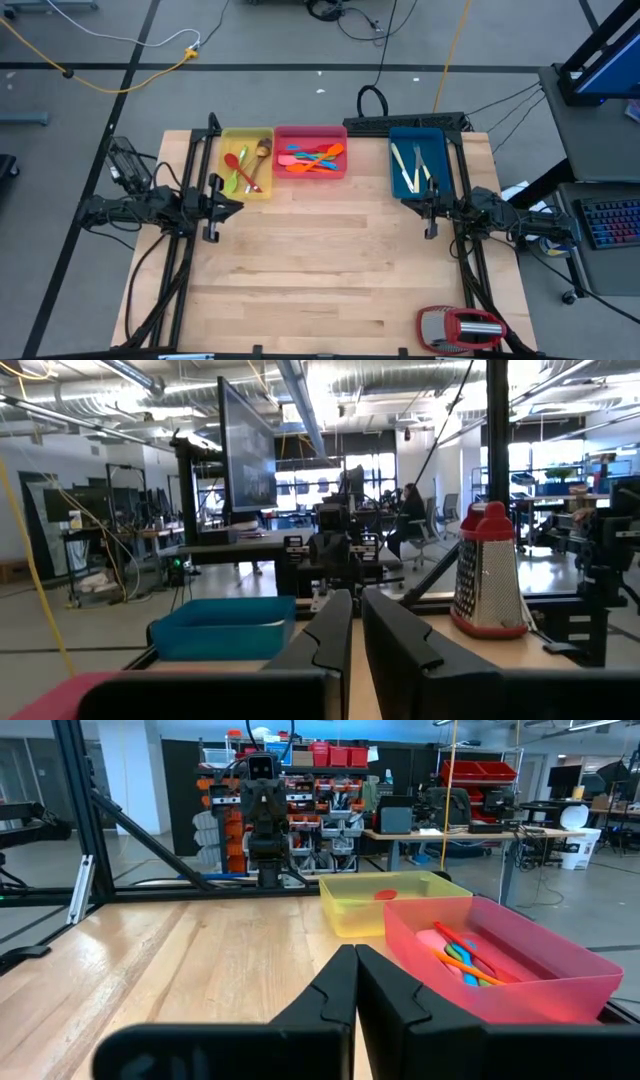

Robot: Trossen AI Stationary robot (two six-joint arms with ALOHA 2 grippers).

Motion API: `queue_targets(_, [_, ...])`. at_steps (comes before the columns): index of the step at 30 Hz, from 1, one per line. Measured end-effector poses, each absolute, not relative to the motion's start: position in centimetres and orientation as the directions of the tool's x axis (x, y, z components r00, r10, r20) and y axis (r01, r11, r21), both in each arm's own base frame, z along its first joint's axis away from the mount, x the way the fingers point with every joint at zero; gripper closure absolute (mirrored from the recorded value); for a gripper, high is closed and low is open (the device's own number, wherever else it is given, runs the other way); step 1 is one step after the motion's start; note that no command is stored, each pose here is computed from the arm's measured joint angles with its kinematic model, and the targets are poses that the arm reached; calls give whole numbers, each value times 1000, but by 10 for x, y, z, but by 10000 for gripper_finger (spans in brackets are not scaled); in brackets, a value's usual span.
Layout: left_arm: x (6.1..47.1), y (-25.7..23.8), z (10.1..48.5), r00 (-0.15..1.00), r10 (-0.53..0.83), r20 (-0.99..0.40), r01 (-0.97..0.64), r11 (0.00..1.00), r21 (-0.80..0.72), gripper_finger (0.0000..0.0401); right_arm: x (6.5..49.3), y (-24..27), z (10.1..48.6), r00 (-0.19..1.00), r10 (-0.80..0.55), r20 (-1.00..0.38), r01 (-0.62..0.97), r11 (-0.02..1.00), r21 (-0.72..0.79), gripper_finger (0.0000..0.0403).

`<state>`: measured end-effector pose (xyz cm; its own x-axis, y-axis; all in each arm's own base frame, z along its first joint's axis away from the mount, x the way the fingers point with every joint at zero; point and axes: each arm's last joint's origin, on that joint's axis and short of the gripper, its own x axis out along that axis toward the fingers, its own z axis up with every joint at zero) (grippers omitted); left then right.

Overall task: Pick & Place Kitchen Items
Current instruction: Return to Home Position

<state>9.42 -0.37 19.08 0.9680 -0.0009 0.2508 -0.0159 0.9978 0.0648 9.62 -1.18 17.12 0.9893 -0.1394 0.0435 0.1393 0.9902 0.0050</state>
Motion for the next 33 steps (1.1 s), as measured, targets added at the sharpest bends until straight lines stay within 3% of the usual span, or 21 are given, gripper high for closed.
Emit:
queue_targets(12, [96, -4, 181, 989, -2, 150, -9, 997, 72, 366, 96, -12, 171, 989, -139, 43, 139, 990, 5, 403])
queue_targets(33, [96, -4, 180, 991, -2, 135, -8, 997, 73, 366, 96, -12, 171, 989, -139, 43, 139, 990, 5, 403])
